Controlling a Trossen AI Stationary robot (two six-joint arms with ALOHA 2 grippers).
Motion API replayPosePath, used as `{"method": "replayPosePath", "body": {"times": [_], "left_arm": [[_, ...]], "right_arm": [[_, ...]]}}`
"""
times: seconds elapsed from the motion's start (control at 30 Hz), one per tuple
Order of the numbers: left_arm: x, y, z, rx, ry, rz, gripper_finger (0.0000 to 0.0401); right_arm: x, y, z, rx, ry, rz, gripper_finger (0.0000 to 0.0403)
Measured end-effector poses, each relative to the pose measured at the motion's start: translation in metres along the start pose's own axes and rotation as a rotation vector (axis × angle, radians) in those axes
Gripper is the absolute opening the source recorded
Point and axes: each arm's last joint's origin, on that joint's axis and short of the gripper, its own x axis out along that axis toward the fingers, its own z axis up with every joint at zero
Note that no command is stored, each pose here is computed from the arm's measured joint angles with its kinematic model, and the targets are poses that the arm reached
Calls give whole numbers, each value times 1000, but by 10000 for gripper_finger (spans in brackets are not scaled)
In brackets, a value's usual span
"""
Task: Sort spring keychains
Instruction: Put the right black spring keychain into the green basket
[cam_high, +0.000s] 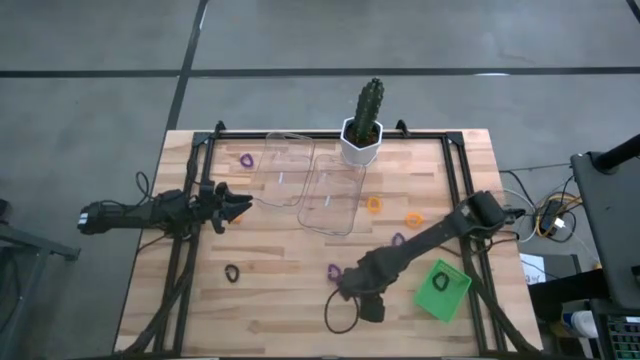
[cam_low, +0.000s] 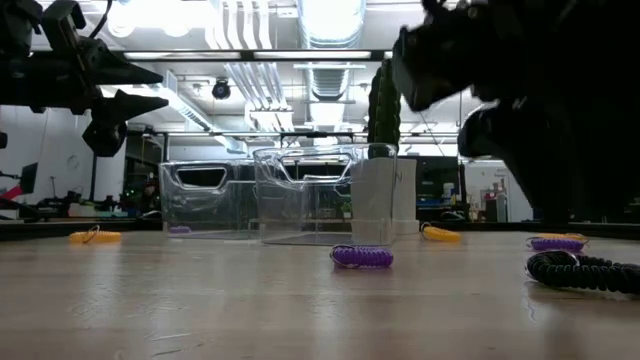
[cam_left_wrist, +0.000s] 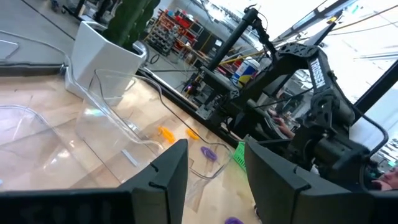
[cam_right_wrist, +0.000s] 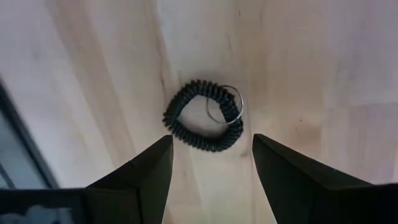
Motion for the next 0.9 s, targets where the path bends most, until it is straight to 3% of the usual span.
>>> {"method": "replayPosePath", "body": {"times": [0.57, 0.9], "left_arm": [[0, 0, 0, 0, 0, -1, 151], [0, 0, 0, 0, 0, -1, 151]], "right_arm": [[40, -6, 9, 128, 38, -102, 210], [41, -9, 8, 273, -21, -174, 106]]}}
